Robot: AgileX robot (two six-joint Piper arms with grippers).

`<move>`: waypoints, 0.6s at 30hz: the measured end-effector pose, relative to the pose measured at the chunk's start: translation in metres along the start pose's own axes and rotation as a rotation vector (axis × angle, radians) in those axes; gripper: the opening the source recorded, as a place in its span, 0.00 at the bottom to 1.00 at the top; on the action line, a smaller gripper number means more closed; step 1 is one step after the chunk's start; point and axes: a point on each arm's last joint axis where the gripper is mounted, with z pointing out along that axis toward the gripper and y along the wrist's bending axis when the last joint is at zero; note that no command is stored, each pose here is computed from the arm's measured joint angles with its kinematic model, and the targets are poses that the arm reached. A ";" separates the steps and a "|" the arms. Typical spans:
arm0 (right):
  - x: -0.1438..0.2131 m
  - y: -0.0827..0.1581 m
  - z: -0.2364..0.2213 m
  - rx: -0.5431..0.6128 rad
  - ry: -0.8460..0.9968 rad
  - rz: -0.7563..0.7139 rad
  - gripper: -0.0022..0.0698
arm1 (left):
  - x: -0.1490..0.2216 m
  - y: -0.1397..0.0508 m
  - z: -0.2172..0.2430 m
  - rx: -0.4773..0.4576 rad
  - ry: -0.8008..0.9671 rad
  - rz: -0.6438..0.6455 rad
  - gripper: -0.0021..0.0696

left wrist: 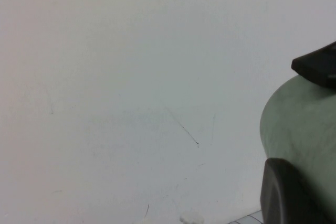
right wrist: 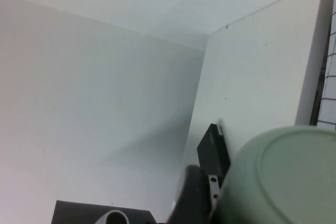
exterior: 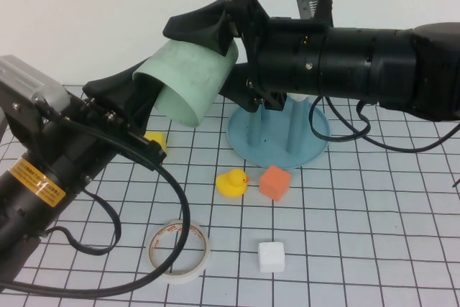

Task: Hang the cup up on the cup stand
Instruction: Adjust the cup with two arms

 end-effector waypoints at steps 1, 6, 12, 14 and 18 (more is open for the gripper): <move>0.000 0.000 0.000 -0.001 -0.001 -0.005 0.84 | 0.000 0.000 0.000 0.000 0.000 0.000 0.04; 0.000 0.000 0.000 -0.001 -0.001 -0.019 0.85 | 0.000 0.000 0.000 0.000 0.000 0.006 0.06; -0.001 0.000 0.000 0.003 -0.006 -0.033 0.85 | 0.000 0.000 0.000 0.001 -0.002 0.006 0.42; -0.002 -0.001 0.000 0.017 -0.025 -0.060 0.85 | 0.000 0.000 0.000 0.001 -0.002 0.006 0.55; -0.006 -0.001 0.000 0.031 -0.054 -0.128 0.85 | 0.001 -0.003 0.000 0.030 0.014 0.023 0.74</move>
